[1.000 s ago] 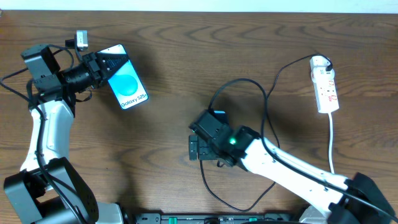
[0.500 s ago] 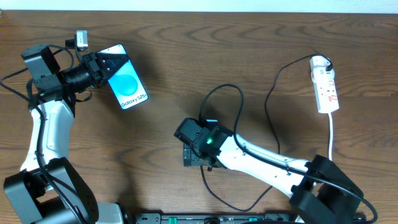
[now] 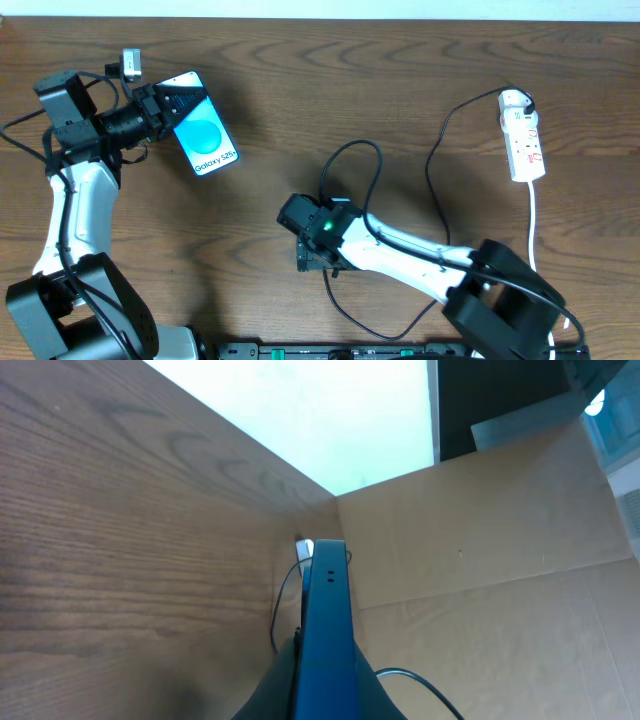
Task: Plug charger to phone and switch on socket
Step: 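Grasp the black USB-C cable end with the right gripper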
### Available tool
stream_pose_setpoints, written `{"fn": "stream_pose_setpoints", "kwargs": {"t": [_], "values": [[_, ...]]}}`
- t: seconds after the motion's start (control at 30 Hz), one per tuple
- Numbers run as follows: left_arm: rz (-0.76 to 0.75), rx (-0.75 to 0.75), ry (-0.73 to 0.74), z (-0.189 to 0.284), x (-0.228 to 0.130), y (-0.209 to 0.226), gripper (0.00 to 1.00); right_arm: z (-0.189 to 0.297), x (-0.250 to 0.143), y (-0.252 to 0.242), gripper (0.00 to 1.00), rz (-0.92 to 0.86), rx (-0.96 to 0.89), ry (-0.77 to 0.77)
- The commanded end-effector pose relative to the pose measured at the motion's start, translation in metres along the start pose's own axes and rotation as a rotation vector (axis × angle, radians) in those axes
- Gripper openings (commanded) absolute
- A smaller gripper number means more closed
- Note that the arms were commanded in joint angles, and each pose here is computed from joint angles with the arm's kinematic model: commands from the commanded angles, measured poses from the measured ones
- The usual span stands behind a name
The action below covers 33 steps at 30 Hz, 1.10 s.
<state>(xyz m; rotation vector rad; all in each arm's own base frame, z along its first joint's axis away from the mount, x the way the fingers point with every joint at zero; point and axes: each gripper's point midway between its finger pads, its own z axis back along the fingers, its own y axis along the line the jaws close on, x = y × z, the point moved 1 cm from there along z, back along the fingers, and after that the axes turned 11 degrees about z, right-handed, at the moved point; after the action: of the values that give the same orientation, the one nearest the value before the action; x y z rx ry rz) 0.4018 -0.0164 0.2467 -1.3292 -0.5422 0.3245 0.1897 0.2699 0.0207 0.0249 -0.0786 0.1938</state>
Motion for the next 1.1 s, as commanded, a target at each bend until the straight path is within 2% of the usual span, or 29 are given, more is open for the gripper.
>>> {"fn": "stream_pose_setpoints", "kwargs": {"t": [0.0,0.23,0.33,0.77,1.0,1.07], "values": [[-0.047,-0.018,0.007,0.002,-0.003,-0.012,0.07,0.001,0.004,0.010,0.90,0.018,0.005,-0.006],[-0.047,-0.018,0.007,0.002,-0.003,-0.012,0.07,0.000,0.003,0.009,0.70,0.017,0.003,0.001],[-0.047,-0.018,0.007,0.002,-0.003,-0.012,0.08,0.000,0.003,0.009,0.66,0.017,0.002,0.002],[-0.047,-0.018,0.007,0.002,-0.003,-0.012,0.07,-0.016,0.000,0.014,0.64,0.041,-0.031,0.085],[-0.047,-0.018,0.007,0.002,-0.003,-0.012,0.08,-0.019,0.001,0.016,0.60,0.048,-0.061,0.117],[-0.047,-0.018,0.007,0.002,-0.003,-0.012,0.07,-0.019,0.001,0.016,0.56,0.048,-0.061,0.116]]}}
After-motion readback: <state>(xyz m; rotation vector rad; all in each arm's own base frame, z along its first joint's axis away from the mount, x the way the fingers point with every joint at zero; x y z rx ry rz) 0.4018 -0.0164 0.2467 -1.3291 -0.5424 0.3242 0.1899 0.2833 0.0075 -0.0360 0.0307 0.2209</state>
